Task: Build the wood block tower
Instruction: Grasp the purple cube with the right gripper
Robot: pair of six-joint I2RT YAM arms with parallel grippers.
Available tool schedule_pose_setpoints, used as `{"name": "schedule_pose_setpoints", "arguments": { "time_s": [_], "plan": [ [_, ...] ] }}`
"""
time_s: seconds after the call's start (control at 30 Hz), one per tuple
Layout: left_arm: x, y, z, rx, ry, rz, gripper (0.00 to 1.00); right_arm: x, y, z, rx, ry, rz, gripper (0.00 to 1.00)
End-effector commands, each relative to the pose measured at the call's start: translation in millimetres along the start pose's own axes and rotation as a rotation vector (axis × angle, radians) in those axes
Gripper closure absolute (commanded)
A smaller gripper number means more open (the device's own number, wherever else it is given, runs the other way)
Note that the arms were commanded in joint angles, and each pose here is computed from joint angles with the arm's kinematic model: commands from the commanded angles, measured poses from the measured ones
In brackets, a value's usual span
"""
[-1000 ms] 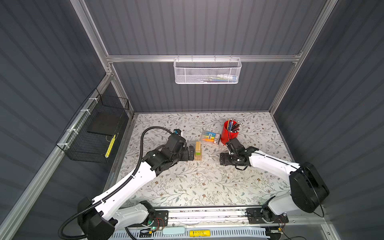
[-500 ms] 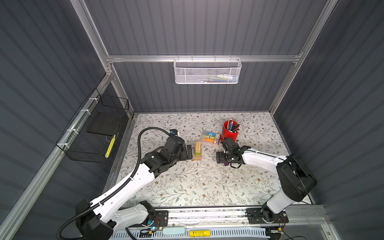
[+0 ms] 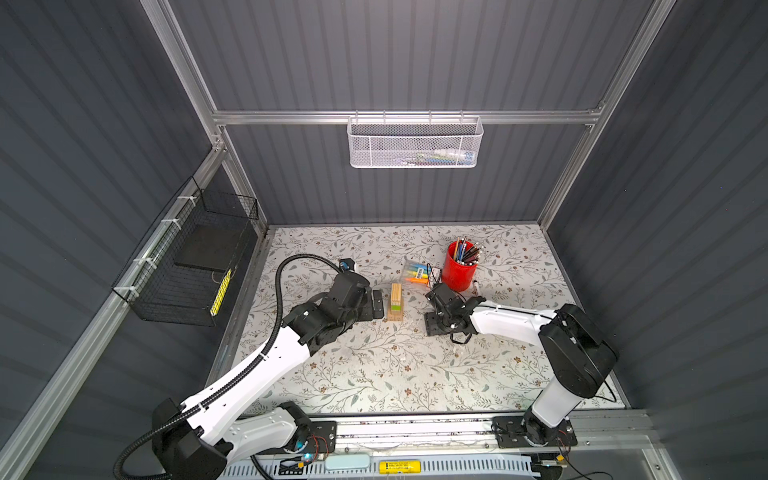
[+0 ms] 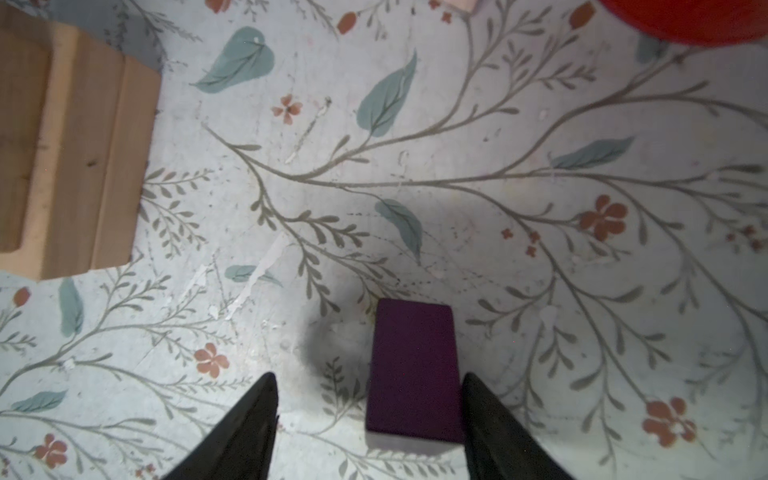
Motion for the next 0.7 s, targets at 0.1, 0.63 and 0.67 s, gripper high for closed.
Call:
{"name": "schedule_pose_setpoints", "arguments": {
  "time_s": [0.1,0.63,0.67],
  "plan": [
    [-4,7,1,-0.018,-0.008,0.023,0.00,-1,-8,2,0.066,0.016,-0.065,0.37],
    [-4,8,0,-0.015,-0.006,0.028,0.00,9,-5,3,0.015,0.042,-0.066,0.53],
    [-4,8,0,-0.016,-0.005,0.030,0.00,10,-4,2,0.012,0.050,-0.063,0.53]
  ]
}}
Point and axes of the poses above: each gripper's point midway between its finger pads, its own x axis out along the fingers, its own y axis along the line the jaws close on, z = x × y, the point moved 4 cm from there along -x, back along the fingers, and after that the axes turned 7 degrees about -x, right-handed, at the moved point
